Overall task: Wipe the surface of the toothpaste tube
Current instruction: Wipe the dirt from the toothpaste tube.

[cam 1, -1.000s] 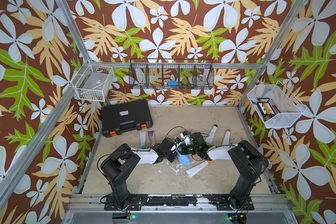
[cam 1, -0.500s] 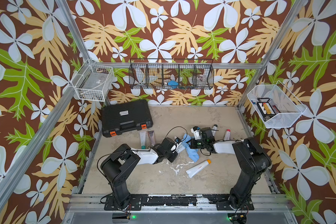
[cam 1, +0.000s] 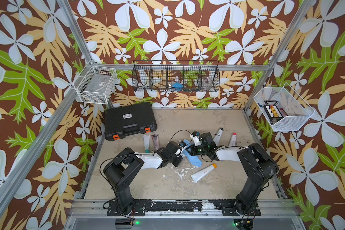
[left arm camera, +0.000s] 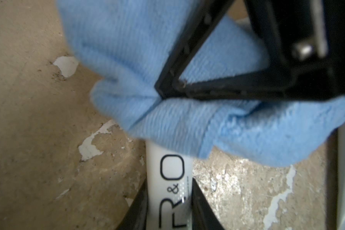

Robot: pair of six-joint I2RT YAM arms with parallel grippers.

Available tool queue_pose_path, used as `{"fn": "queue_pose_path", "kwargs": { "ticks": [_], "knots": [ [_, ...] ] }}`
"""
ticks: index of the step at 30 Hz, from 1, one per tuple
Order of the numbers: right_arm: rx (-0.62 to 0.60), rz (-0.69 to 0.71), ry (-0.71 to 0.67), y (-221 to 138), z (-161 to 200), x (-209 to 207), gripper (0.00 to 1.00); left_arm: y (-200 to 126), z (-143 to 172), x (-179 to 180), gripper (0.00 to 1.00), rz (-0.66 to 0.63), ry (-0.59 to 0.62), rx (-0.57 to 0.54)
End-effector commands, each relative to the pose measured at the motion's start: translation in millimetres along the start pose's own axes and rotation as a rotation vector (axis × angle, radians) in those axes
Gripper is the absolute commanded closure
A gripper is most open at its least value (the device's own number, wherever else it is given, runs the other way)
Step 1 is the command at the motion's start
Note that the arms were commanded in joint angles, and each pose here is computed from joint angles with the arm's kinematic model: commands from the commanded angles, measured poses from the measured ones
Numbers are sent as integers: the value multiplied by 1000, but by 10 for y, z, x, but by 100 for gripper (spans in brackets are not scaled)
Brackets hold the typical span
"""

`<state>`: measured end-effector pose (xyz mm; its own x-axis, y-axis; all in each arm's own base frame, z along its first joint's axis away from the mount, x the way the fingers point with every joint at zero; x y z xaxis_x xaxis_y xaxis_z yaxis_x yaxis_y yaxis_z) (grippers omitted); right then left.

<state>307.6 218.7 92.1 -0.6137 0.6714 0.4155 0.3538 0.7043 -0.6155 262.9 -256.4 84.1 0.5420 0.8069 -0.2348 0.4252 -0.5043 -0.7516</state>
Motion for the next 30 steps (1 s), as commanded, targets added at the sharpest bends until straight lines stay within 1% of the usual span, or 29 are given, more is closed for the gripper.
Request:
{"fn": "queue_pose_path", "kwargs": {
  "ticks": [1,6,9,11,14,19,25,30],
  "knots": [
    [60,-68,39,69,132,203,100,9,-33,-17,73,8,4,-9],
    [51,-149,60,143,184,422,100,13,-32,-16,73,7,4,-8],
    [42,-169,65,147,193,476,100,17,-29,-15,73,7,3,-7],
    [38,-157,61,152,218,456,100,13,-32,-16,73,7,4,-8],
    [47,-93,33,176,286,366,100,6,-30,-17,73,8,4,-9],
    [49,-14,29,140,302,149,100,-7,-28,-17,73,9,5,-12],
    [-1,40,40,-38,243,-159,100,-22,-16,-20,73,14,8,-12],
    [2,110,60,-130,202,-421,100,-39,-12,-21,73,16,9,-15]
  ]
}}
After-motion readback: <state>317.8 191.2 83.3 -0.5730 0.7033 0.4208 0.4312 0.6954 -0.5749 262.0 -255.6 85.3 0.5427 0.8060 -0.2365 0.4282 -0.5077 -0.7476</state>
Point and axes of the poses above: each gripper's point midway between its finger pads, its own y axis out along the fingers, its own x axis along the line the jaws close on, z = x × y, the point moved 8 cm from there along -y, back along the fingers, and after that the axes turned 15 degrees about -y, right-handed, at the moved point
